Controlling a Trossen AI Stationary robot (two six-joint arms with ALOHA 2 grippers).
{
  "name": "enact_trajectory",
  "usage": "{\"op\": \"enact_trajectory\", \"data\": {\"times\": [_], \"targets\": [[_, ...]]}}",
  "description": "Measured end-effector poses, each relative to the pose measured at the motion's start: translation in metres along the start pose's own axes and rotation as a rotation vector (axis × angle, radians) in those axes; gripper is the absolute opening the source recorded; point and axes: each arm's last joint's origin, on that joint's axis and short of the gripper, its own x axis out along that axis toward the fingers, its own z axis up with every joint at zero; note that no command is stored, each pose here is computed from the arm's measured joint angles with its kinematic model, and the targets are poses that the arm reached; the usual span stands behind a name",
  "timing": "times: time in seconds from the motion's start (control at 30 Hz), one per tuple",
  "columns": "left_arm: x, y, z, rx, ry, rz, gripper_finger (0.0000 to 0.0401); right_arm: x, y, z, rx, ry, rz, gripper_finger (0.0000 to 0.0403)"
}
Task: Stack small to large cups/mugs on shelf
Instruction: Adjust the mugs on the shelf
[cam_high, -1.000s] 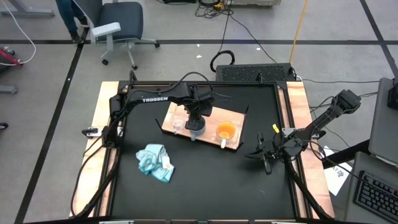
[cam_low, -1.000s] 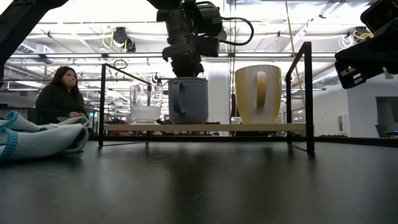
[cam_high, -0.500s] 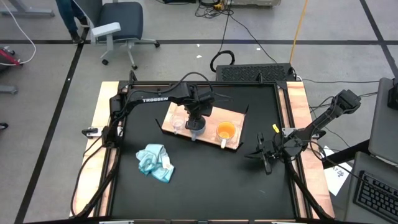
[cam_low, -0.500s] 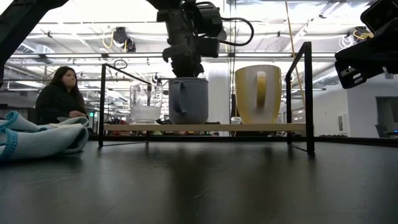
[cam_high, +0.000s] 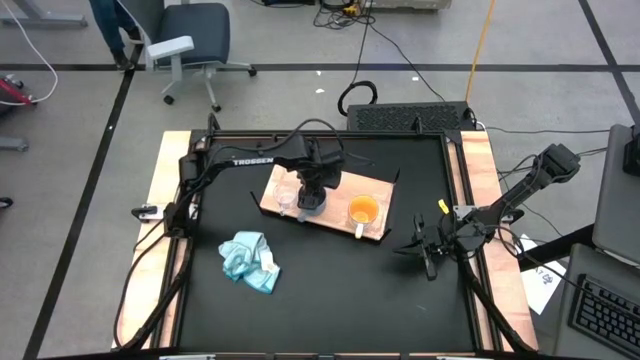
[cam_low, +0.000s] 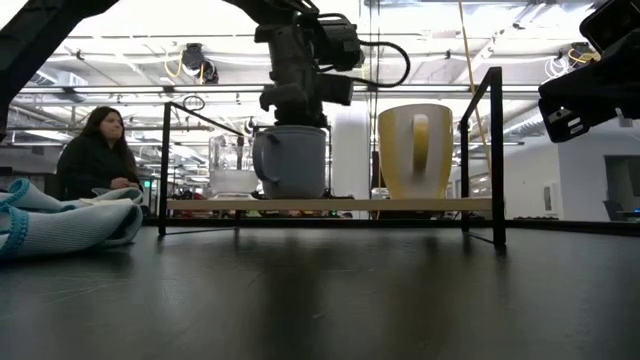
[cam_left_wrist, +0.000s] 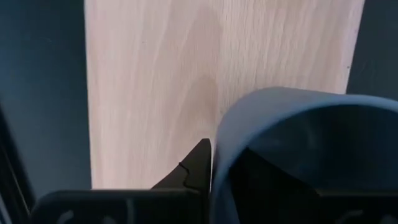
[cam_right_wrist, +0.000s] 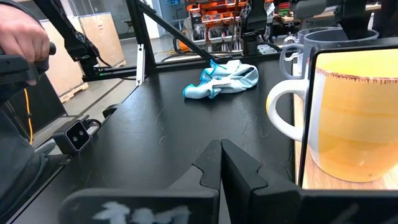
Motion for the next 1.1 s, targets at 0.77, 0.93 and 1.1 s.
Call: {"op": "enact_trajectory", "data": {"times": [0.77, 0.93, 1.1], "targets": [[-0.041, -0.010, 0.014, -0.037, -0.038, 0.025, 0.0164, 0.000, 0.000, 0.000, 0.005, -0.001, 0.000, 0.0000], [-0.084, -0.015, 0.019, -0.050, -0.043, 0.082, 0.0221, 0.000, 0.000, 0.000, 0.011, 0.000, 0.000, 0.0000], [-0.138, -0.030, 0.017, -0.076, -0.058, 0.152, 0.0252, 0.000, 0.000, 0.000, 0.011, 0.001, 0.000, 0.0000]]}}
